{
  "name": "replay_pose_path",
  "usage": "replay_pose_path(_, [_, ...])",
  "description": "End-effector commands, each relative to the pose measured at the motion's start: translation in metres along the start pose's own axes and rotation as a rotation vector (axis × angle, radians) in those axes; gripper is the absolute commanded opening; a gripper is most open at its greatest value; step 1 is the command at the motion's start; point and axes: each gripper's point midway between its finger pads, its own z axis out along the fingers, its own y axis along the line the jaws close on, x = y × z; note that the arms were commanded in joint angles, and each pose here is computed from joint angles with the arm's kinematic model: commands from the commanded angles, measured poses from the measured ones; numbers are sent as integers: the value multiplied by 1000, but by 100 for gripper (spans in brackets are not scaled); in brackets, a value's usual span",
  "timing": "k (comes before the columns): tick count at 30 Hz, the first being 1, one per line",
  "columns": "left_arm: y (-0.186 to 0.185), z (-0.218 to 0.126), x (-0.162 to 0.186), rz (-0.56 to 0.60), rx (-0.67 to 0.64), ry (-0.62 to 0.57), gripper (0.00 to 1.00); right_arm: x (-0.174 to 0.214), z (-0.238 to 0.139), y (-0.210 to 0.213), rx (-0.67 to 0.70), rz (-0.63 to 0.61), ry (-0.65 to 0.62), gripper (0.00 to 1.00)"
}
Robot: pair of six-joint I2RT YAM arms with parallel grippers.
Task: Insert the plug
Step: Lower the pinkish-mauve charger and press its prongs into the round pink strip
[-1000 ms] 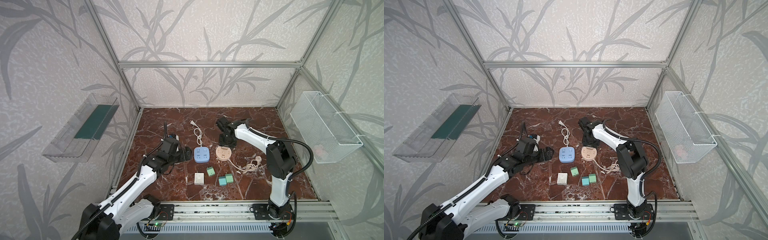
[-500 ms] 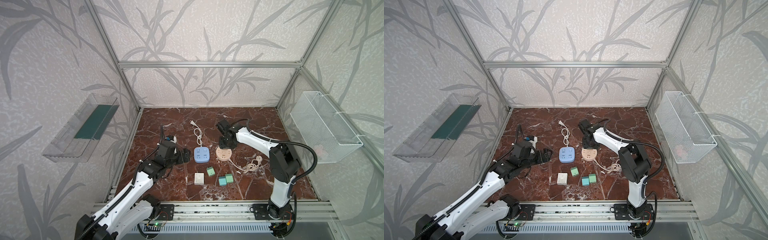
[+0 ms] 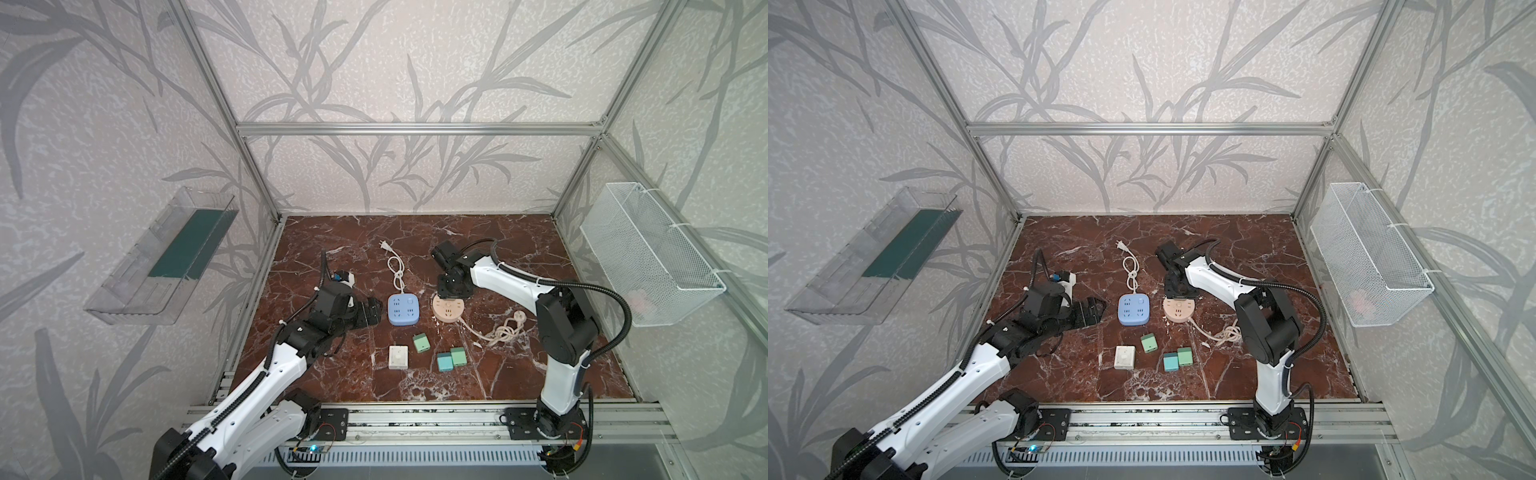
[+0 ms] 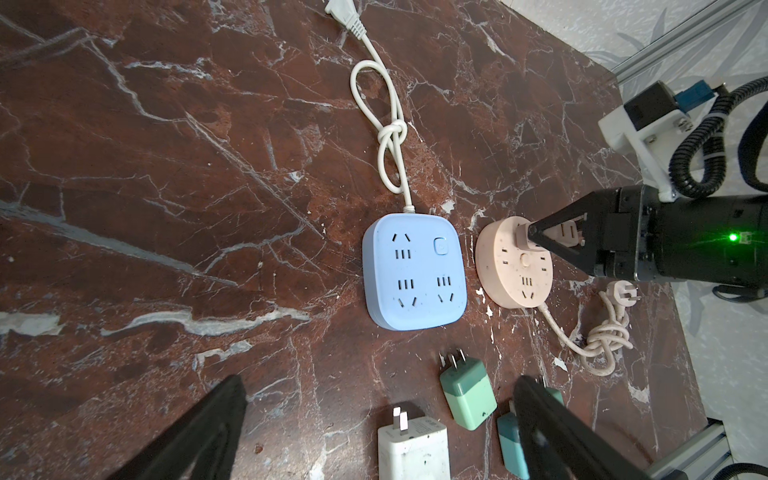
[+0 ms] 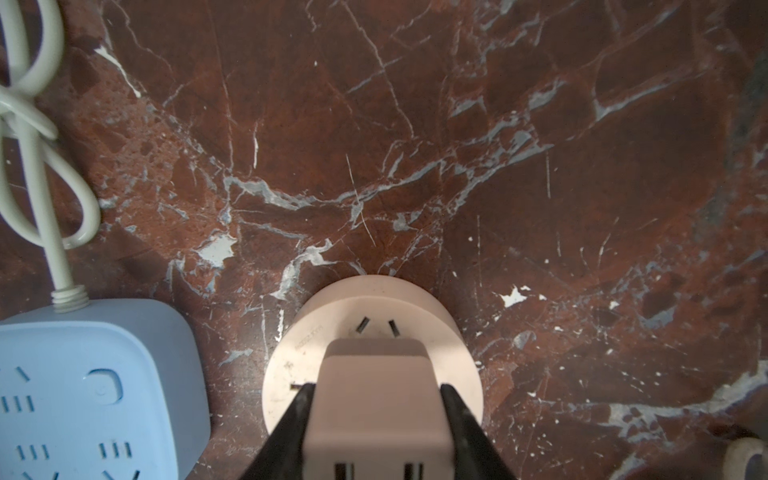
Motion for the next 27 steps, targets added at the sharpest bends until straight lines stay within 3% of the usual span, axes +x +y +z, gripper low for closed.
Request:
replay_pose_path(1, [0,1,2,13,9,-3,98,62,51,-34,165,-66,240,0])
replay_pose_path(14, [-4,-4,2,14,32,-8,98,94,68,-41,282,-68,324,0])
replay_pose_path(27, [-7,-13,-1,15,59,-47,98,36,49,-21,225,-51,165,0])
